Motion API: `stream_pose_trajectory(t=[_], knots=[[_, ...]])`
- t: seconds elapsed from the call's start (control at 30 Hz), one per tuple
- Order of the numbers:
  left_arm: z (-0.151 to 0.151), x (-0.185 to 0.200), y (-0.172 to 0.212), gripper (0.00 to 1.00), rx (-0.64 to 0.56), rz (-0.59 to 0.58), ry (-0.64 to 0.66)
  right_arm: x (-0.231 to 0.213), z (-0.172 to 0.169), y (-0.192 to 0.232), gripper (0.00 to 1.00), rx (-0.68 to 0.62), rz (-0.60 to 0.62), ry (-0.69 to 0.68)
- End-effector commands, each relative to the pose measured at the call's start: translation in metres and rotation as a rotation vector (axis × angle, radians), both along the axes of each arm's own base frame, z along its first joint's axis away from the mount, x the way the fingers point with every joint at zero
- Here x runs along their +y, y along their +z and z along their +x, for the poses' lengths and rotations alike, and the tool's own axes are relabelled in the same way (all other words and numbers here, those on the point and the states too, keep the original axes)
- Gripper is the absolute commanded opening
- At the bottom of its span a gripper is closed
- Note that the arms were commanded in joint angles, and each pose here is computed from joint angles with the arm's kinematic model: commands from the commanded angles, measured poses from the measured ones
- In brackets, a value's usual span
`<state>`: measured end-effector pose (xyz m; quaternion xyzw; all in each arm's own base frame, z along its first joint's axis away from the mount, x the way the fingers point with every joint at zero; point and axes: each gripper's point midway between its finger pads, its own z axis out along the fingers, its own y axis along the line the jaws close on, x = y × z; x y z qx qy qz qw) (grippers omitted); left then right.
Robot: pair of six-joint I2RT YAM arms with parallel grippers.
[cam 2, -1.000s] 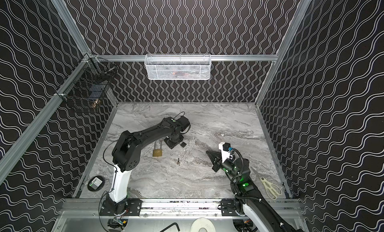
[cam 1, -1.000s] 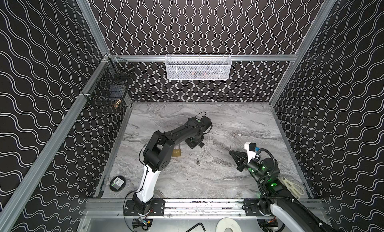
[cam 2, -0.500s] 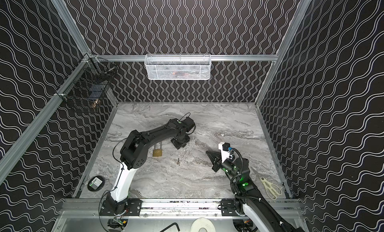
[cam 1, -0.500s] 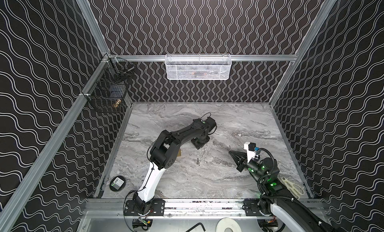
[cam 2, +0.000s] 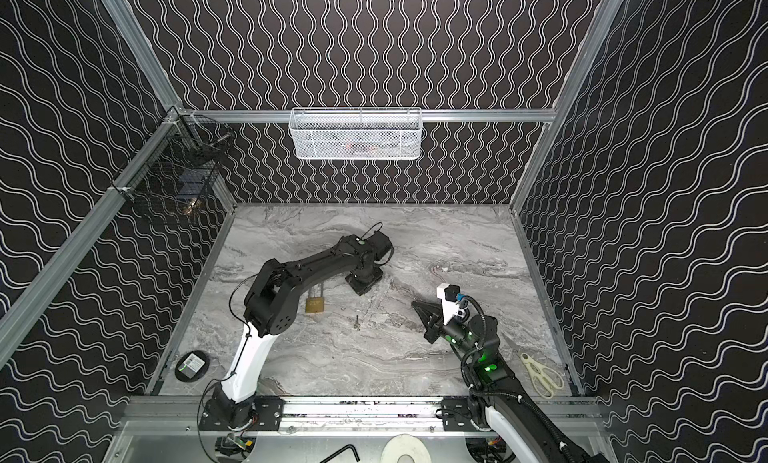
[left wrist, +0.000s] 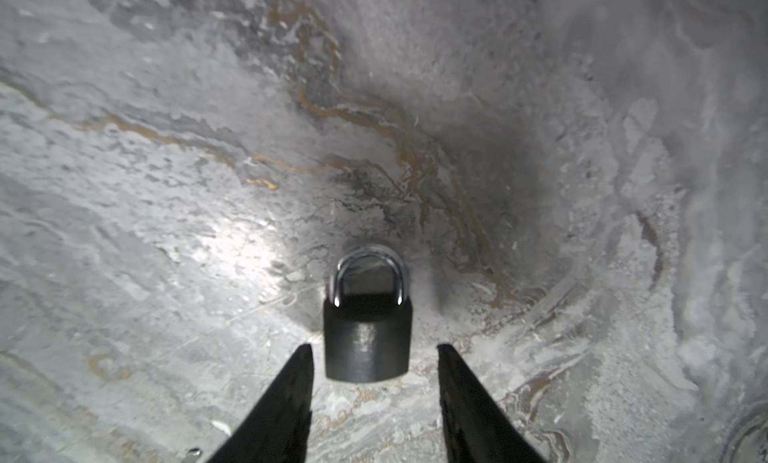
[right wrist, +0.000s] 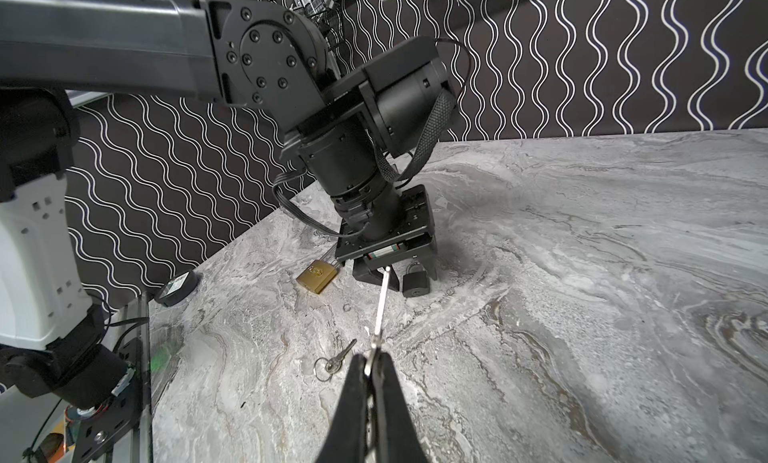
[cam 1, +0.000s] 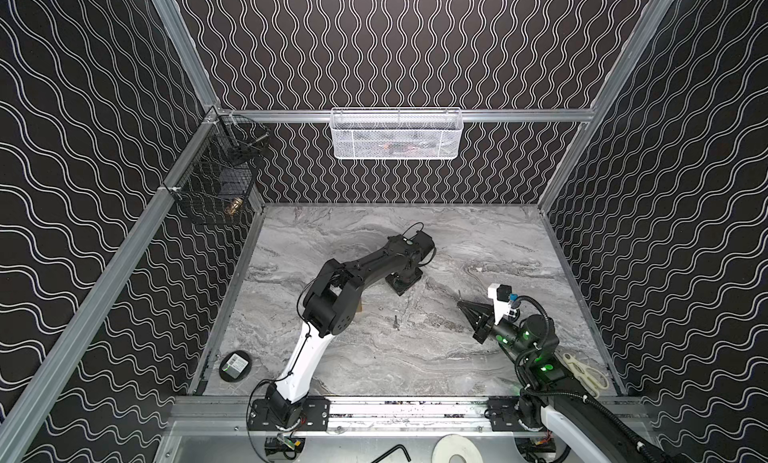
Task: Unlock with the key
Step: 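Lower the left gripper onto the small black padlock and close on it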
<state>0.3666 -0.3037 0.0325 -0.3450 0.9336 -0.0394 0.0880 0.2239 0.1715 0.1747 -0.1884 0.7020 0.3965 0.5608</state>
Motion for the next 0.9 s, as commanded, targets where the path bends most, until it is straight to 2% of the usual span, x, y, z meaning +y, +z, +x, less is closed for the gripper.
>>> stream_pose_trajectory(t=[0.0, 0.13, 0.87], knots=[[0.001, 0.006, 0.003, 0.52, 0.009, 0.033, -0.032, 0.002, -0.001, 0.011, 0.00, -0.042, 0.013, 0.013], [0.001, 0.008, 0.005, 0.54, 0.040, 0.081, -0.120, 0.002, -0.001, 0.010, 0.00, -0.038, 0.011, 0.013], [0.000, 0.012, -0.020, 0.48, 0.080, 0.047, -0.093, 0.004, 0.000, 0.007, 0.00, -0.027, 0.003, 0.022]])
